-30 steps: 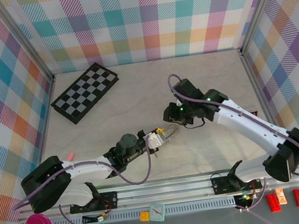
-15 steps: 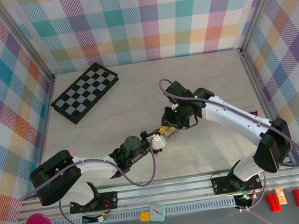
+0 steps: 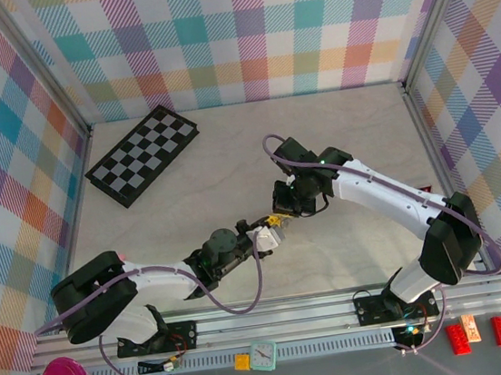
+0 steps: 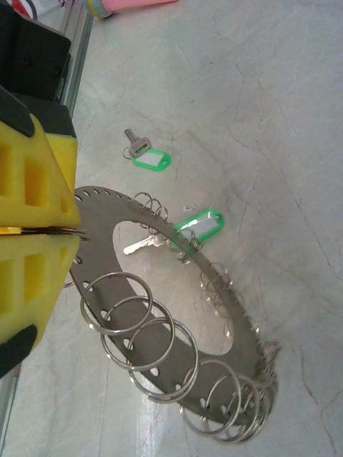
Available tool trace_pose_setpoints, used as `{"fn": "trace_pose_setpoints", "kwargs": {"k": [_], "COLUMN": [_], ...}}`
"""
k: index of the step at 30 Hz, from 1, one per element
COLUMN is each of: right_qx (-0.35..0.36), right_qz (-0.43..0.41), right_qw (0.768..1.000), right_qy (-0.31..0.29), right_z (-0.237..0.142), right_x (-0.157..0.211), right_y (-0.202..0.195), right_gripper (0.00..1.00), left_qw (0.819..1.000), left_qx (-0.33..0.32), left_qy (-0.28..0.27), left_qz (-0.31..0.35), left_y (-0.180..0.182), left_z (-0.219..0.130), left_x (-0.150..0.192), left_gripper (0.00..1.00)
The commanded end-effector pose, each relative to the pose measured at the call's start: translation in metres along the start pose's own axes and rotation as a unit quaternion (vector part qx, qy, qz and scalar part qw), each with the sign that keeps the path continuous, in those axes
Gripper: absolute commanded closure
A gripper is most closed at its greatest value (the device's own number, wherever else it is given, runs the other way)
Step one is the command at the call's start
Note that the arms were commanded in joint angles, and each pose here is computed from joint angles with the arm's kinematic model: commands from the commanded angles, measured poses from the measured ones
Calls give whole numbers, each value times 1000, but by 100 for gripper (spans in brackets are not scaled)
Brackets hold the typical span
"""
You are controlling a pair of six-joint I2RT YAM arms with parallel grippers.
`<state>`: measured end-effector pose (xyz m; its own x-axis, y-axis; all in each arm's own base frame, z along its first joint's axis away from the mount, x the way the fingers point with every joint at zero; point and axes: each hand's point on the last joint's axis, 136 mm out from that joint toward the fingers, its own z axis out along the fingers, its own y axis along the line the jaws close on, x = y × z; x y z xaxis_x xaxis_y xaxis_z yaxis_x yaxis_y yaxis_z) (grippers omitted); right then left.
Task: Put the keys on the keyring
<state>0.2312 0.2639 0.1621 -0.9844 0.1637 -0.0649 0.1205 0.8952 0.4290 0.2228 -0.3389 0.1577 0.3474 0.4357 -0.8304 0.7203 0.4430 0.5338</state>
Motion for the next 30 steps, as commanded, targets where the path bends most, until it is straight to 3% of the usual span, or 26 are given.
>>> {"fn": "trace_pose_setpoints", "kwargs": {"k": [1,4,7,11,19,30], "right_qx": [4,3,1,-9,-62,-150], "right_qz": [0,-6,-17,-46,-162,-283], "right_qw": [1000,1000,1000,998,979,942], "right_qy": [-1,0,-7,-39,-112,-101], "right_z": [-2,-3,-6,-11,-26,-34], "right_x": [-2,-1,-1,-7,-20,-3], "right_y": [0,0,-1,-2,15,45], "right_gripper": [96,100,100,100,100,100], "left_qw": [999,999,999,999,998,981], "left_qx": [-14,-20,-24,-13,39,9], "left_qy": [-31,-34,-38,-41,-14,69], "left_qz": [5,3,-1,-8,-48,-182], "left_y": [6,10,13,12,18,74], "left_z": [0,-2,-6,-17,-59,-71], "left_x": [-19,-22,-26,-28,-46,-37], "left_gripper": [100,97,67,48,39,38]}}
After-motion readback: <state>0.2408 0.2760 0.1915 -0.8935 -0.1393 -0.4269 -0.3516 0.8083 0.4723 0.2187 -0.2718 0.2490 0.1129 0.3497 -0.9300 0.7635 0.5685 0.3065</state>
